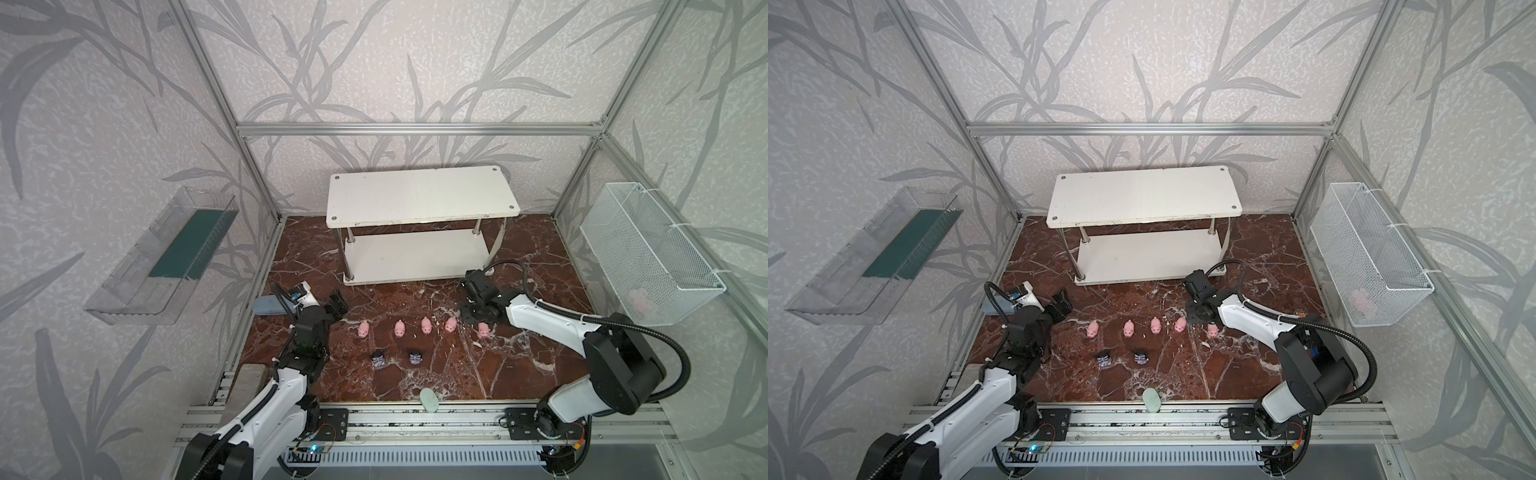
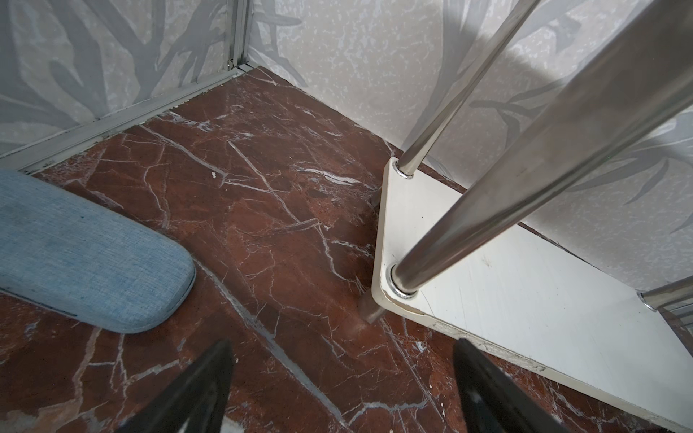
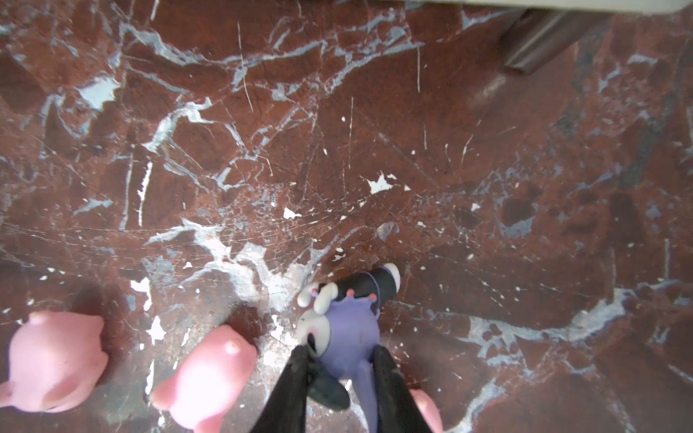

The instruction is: Place and organize the plastic toys onto the shelf

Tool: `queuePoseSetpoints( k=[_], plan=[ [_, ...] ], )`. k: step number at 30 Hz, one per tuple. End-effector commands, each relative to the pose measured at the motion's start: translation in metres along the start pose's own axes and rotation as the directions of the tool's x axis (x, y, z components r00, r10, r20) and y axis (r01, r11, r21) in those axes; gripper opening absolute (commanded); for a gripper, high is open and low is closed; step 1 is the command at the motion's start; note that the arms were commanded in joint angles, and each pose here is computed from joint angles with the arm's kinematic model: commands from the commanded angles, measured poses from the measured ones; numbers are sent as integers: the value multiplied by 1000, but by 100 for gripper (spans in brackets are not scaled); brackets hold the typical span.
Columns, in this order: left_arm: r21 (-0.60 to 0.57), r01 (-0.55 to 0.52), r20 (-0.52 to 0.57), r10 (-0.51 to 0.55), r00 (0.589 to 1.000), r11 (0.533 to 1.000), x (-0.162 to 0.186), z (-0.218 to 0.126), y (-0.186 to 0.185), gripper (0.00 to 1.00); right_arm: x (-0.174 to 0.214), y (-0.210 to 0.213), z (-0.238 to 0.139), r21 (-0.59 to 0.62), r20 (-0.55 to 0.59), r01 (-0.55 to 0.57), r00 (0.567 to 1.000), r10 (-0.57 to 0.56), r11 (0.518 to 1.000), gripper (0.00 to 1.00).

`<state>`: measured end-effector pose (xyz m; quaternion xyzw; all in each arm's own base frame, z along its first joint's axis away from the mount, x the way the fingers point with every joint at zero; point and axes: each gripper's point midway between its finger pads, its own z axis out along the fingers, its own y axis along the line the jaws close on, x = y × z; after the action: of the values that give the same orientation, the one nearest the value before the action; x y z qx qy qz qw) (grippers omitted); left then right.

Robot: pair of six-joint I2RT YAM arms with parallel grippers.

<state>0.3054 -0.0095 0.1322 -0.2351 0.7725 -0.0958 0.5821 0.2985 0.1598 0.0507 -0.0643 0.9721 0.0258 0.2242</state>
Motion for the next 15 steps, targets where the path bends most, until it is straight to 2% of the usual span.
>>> queuePoseSetpoints(
  k=[1,7,15],
  plan=[
    [-14,11,17,-11,1000,1000,-4,1,2,90,4,2,1,-16,-30,10,999,-11,1000,27],
    [-9,12,14,-12,1000,1000,-3,1,1,90,8,11,14,-55,-34,-19,999,17,998,40],
    [-4,11,3,-11,1000,1000,-1,3,0,90,7,11,14,-70,55,-55,997,59,996,45]
  ],
)
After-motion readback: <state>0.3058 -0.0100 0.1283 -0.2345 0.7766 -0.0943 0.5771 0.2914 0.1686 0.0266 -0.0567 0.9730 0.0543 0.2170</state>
